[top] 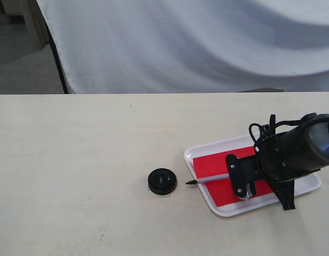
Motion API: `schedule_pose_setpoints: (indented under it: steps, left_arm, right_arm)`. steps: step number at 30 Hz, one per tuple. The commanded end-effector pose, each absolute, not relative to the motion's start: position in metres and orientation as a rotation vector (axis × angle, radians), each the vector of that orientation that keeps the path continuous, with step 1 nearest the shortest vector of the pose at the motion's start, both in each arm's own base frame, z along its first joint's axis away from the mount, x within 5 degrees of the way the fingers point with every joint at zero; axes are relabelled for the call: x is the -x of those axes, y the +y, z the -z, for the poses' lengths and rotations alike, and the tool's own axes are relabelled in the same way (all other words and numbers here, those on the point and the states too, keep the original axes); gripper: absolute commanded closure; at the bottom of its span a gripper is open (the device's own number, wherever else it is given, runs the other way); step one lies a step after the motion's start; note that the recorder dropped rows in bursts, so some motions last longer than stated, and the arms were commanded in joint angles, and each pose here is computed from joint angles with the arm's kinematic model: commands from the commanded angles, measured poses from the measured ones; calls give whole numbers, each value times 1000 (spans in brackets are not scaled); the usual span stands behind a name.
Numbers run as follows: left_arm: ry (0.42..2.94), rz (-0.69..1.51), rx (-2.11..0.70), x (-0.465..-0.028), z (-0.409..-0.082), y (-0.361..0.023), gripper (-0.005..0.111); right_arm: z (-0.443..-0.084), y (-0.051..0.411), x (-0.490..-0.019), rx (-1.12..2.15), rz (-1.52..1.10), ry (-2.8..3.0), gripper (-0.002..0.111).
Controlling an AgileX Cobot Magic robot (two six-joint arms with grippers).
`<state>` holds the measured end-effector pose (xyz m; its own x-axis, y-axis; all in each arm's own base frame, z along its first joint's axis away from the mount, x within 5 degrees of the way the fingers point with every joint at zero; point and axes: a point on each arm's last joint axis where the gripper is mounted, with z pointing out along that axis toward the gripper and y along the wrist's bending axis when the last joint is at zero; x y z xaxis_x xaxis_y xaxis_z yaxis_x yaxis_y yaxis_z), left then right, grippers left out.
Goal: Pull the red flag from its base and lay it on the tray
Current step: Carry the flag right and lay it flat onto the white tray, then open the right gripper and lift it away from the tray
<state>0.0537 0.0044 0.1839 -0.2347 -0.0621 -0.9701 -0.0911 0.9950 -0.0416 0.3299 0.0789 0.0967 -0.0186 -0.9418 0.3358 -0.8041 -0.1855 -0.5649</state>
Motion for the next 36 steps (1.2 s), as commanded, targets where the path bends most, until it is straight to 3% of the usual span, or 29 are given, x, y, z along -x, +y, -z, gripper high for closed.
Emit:
schedule_pose_setpoints:
  steps: [1, 3, 5, 23, 25, 27, 28, 36]
  left_arm:
    - [1805, -30, 113, -54, -184, 4, 107]
    - [1805, -30, 113, -54, -184, 4, 107]
    - [1805, -30, 113, -54, -184, 4, 107]
    - [1805, -30, 113, -54, -184, 4, 107]
    - [1805, -30, 113, -54, -184, 4, 107]
    - [1805, -30, 113, -54, -184, 4, 107]
    - [1805, -30, 113, -54, -184, 4, 107]
    - [1805, -30, 113, -54, -184, 4, 107]
  right_arm:
    - [-99, 80, -333, 1991, 987, 1877, 70]
    - [-101, 80, -334, 1971, 990, 1885, 57]
    - [-103, 80, -334, 1945, 986, 1898, 53]
    - [-158, 73, -310, 1526, 819, 2265, 54]
    - [-164, 73, -306, 1436, 755, 2320, 61]
    - [-169, 76, -301, 1318, 666, 2390, 85]
    - [-171, 77, -299, 1256, 611, 2430, 104]
    - [-169, 82, -284, 943, 380, 2698, 109]
